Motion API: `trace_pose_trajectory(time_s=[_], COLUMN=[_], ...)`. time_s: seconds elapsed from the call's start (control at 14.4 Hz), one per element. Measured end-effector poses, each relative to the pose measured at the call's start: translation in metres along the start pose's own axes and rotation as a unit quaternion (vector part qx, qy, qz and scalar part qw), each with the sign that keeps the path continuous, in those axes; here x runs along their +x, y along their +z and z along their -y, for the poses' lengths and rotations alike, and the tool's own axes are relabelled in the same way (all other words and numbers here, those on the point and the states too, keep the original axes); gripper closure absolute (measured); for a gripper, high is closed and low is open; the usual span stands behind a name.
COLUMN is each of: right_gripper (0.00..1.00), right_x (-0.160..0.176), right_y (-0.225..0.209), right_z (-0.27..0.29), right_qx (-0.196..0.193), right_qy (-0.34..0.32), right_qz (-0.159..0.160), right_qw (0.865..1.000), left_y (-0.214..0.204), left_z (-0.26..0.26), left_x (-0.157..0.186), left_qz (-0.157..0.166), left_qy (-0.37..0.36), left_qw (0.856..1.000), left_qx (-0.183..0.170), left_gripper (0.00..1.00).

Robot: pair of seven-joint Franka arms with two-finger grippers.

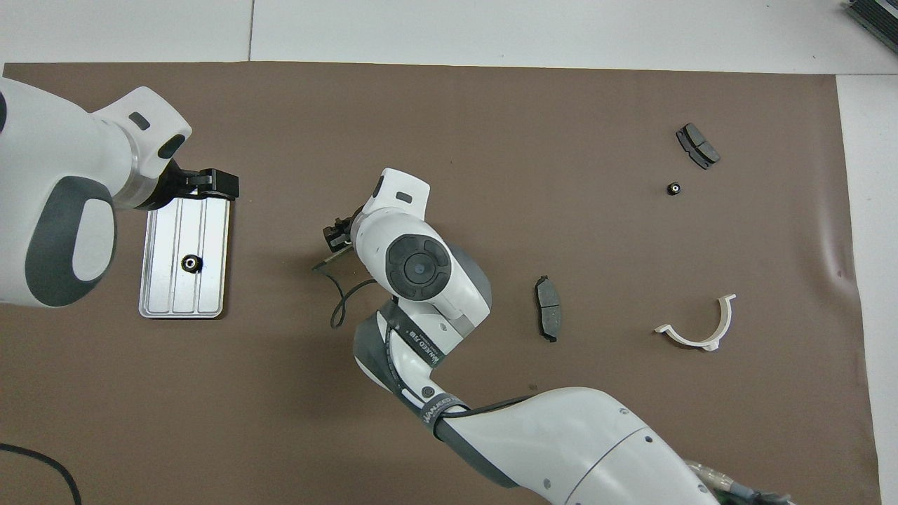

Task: Pick bearing gear from pile to tray
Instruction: 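Carry the second black gear to the table center and release with the right gripper, then grasp the center gear with the left gripper while the right gripper withdraws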

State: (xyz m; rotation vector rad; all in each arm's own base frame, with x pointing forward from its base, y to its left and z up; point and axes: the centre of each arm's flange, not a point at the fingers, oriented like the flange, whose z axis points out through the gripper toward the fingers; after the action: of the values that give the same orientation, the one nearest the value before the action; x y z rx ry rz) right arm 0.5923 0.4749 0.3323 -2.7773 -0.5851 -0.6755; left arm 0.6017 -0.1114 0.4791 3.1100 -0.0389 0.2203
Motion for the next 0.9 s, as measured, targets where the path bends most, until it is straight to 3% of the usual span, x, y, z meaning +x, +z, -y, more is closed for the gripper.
trace_pose_trajectory(time_s=[0.28, 0.49, 0.76, 0.9], right_gripper=[0.19, 0.19, 0.2, 0.22], right_x=[0.021, 0.029, 0.025, 0.014], right_y=[-0.002, -0.014, -0.035, -0.049], right_z=[-0.116, -0.204, -0.309, -0.359], right_qx=[-0.041, -0.07, -0.104, -0.119], right_qy=[0.02, 0.046, 0.067, 0.087], right_qz=[0.002, 0.0, 0.002, 0.019], right_qw=[0.999, 0.996, 0.992, 0.989], left_y=[0.051, 0.108, 0.16, 0.172], left_z=[-0.052, -0.112, -0.155, -0.159], left_x=[-0.006, -0.018, -0.038, -0.05], left_qz=[-0.01, 0.003, 0.017, 0.029], left_qy=[-0.045, -0.082, -0.115, -0.123], left_qw=[0.999, 0.997, 0.993, 0.992], left_qx=[-0.011, -0.011, 0.005, 0.012], left_gripper=[0.0, 0.0, 0.0, 0.0])
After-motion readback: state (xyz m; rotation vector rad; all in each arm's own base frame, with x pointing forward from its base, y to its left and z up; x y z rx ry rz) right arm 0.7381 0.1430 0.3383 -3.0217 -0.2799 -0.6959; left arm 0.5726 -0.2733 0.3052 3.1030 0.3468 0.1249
